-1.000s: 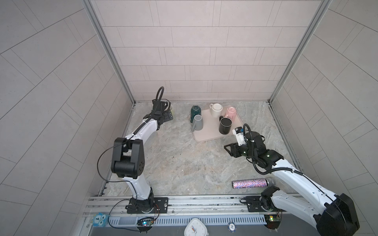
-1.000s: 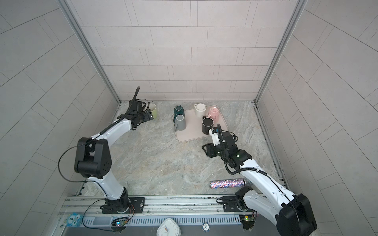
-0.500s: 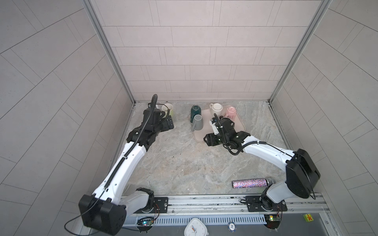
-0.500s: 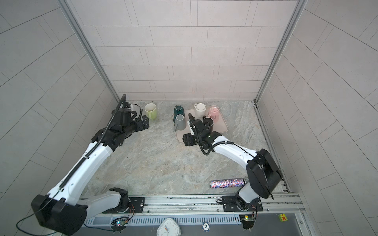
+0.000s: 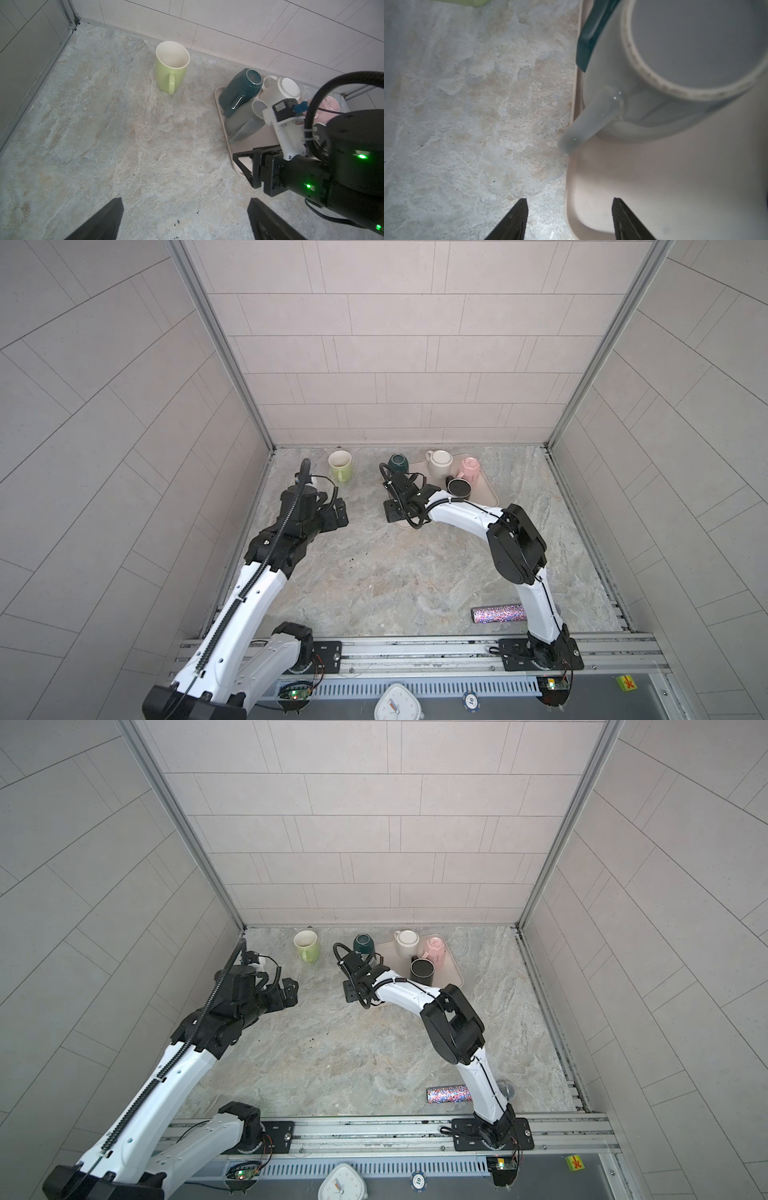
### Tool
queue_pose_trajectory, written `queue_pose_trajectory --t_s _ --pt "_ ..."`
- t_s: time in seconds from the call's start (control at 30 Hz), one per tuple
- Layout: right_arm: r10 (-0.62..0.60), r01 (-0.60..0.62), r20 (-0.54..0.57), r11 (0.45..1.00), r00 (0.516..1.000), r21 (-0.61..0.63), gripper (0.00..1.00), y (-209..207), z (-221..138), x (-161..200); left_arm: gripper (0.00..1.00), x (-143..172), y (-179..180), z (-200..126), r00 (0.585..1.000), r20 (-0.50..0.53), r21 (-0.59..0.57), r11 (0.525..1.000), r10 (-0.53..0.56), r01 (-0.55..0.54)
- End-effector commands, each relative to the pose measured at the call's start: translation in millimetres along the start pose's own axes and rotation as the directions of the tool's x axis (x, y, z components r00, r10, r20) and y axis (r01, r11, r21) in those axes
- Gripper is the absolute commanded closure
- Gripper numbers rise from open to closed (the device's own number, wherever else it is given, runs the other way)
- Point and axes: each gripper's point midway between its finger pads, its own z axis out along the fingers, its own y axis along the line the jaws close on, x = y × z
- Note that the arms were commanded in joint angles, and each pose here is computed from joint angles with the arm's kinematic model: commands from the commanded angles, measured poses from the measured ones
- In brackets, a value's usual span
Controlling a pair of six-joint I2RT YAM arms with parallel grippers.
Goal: Turn the mug right side up
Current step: Move the mug to the tray.
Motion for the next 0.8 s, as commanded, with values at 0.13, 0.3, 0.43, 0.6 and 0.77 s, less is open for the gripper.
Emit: queue_pose_trajectory --t_s 0.13,0.3,0.43,0.6,0.77 --pt "0.045 -0.048 0.028 0.994 0.999 0.095 0.49 -11 6 -7 0.00 8 -16 -9 0.996 0.000 0.038 0.995 0.091 -0.091" --pt "0.048 -0.051 0.045 0.996 0.998 0.067 0.44 -2 9 -17 0.00 9 -18 -12 0.996 0.007 0.052 0.995 0.089 -0.090" --pt "0.059 -0.063 0.074 0.997 0.996 0.053 0.43 -1 9 -27 0.00 11 -20 -11 0.996 0.001 0.062 0.994 0.085 -0.085" --pt "0.084 -0.095 0.138 0.992 0.987 0.077 0.41 -5 9 -42 0.00 15 -25 -8 0.997 -0.014 0.086 0.993 0.081 -0.079" --pt "0.089 -0.112 0.174 0.985 0.981 0.129 0.40 -11 12 -54 0.00 14 -27 -10 0.997 -0.003 0.094 0.993 0.079 -0.078"
